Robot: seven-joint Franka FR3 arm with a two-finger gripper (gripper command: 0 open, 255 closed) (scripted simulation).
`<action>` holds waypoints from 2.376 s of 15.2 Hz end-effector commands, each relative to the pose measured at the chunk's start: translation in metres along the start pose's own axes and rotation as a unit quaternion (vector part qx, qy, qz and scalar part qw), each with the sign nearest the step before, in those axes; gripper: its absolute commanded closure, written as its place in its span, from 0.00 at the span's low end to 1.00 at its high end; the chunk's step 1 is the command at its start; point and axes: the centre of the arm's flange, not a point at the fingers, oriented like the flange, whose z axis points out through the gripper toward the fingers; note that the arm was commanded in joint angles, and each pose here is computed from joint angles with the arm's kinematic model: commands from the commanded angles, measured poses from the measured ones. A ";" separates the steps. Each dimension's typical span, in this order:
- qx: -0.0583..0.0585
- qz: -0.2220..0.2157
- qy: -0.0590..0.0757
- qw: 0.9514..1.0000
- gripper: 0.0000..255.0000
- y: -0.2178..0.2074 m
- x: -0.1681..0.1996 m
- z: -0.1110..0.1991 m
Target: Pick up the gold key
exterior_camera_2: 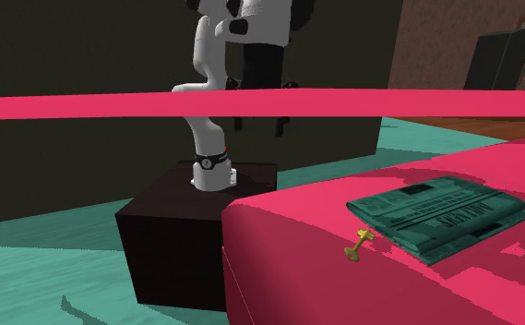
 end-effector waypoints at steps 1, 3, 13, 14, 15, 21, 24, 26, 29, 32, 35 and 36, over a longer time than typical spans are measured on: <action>-0.002 0.016 -0.004 1.000 0.00 -0.025 0.001 0.013; -0.004 0.031 -0.007 0.999 0.00 -0.049 0.002 0.025; -0.016 0.105 -0.022 0.994 0.00 -0.170 0.017 0.085; -0.017 0.112 -0.024 0.993 0.00 -0.181 0.019 0.091; -0.018 0.119 -0.026 0.992 0.00 -0.193 0.022 0.097; -0.023 0.146 -0.031 0.988 0.00 -0.237 0.032 0.131; -0.023 0.146 -0.031 0.988 0.00 -0.237 0.030 0.146; -0.023 0.146 -0.031 0.988 0.00 -0.238 0.029 0.157; -0.023 0.146 -0.031 0.988 1.00 -0.238 0.028 0.159; -0.023 0.146 -0.031 0.989 1.00 -0.238 0.028 0.160; -0.023 0.146 -0.031 0.989 1.00 -0.238 0.029 0.159; -0.023 0.146 -0.031 0.989 1.00 -0.238 0.029 0.159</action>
